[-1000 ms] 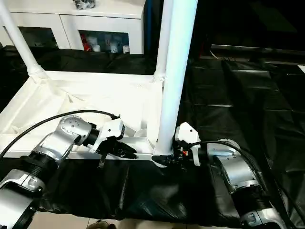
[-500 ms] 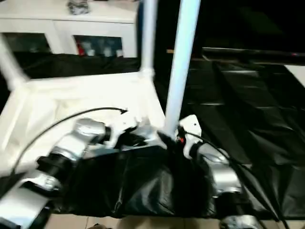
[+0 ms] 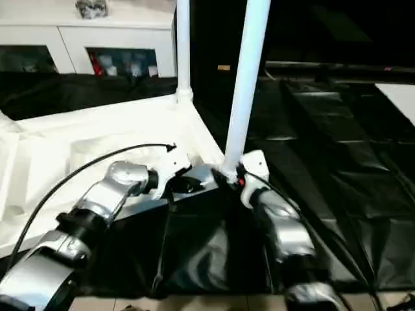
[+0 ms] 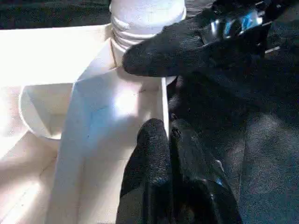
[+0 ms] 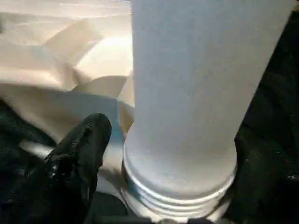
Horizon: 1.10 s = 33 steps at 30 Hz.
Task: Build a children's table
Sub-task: Rotate leg to tighten
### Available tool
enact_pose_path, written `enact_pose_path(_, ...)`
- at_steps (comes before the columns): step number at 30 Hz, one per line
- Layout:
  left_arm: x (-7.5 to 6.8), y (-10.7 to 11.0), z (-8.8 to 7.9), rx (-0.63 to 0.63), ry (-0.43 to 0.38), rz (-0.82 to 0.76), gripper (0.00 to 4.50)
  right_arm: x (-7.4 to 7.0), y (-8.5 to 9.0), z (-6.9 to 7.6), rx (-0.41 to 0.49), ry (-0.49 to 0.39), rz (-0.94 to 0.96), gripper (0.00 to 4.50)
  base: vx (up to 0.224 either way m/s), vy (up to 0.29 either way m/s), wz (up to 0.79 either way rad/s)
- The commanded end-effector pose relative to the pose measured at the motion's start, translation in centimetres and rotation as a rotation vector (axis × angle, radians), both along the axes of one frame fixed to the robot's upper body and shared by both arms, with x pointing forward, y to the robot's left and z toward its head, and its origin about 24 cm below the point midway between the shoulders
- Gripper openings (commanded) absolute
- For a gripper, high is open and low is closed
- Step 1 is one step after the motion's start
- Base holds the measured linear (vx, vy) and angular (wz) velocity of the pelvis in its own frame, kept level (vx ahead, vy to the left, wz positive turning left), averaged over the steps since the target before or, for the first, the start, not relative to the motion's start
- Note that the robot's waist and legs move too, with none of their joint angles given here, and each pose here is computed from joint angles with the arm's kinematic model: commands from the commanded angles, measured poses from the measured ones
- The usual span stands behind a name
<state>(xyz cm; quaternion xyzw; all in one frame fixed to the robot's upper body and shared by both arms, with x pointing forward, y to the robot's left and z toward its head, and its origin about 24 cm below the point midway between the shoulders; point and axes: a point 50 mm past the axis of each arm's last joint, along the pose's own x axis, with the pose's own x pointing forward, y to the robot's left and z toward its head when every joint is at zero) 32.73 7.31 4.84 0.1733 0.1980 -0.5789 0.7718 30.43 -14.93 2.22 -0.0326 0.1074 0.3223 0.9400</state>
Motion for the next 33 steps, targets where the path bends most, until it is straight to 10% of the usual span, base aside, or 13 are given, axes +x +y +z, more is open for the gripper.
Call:
enact_pose_path(1, -1.0, -1.1, 0.2, -0.013, -0.004, -0.158, 0.00, -1.4, 2.4, 0.2, 0.006, 0.004, 0.282, 3.88, 0.053, -0.021, 0.02)
enact_pose_path(12, -1.6, 1.6, 1.1, 0.019, 0.017, -0.323, 0.00, -2.6, -1.4, 1.1, -0.110, 0.049, 0.504, 3.88, 0.005, -0.002, 0.00)
enact_pose_path(33, -1.5, 2.8, 0.7, 0.064, 0.030, -0.343, 0.00, -3.5, -1.1, 0.4, -0.031, 0.142, 0.573, 2.71, 0.000, 0.000, 0.00)
